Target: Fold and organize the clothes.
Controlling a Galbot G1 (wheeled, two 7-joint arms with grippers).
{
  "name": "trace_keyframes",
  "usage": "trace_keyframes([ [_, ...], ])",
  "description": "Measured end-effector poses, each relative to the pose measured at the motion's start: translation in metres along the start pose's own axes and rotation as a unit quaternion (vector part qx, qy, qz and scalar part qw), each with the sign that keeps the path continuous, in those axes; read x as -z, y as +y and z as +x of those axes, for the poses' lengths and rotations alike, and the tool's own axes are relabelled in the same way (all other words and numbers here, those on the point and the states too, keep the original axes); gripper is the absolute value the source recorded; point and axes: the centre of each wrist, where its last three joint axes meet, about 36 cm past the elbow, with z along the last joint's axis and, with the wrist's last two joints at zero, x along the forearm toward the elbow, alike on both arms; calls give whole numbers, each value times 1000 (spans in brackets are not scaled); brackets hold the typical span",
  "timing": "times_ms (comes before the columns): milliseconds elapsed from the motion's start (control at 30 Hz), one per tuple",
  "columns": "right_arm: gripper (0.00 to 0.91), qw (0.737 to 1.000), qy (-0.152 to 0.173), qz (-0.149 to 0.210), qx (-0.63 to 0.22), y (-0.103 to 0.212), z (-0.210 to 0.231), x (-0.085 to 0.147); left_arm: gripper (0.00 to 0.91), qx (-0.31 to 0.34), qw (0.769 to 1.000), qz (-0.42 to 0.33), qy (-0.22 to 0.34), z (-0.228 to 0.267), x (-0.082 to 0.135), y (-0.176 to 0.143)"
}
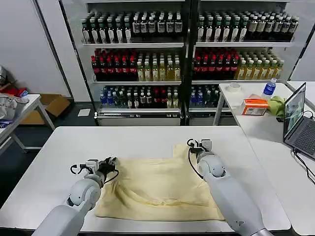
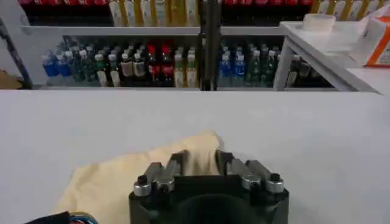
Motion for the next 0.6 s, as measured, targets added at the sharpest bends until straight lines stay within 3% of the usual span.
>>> trace_keyframes([
  [300, 0, 1000, -15, -6, 5, 0, 5, -3, 20, -17, 1000, 20, -6, 8, -4, -2],
  [600, 0, 998, -55, -15, 7, -8, 20, 1, 20, -22, 999, 35, -19, 18, 3, 5],
])
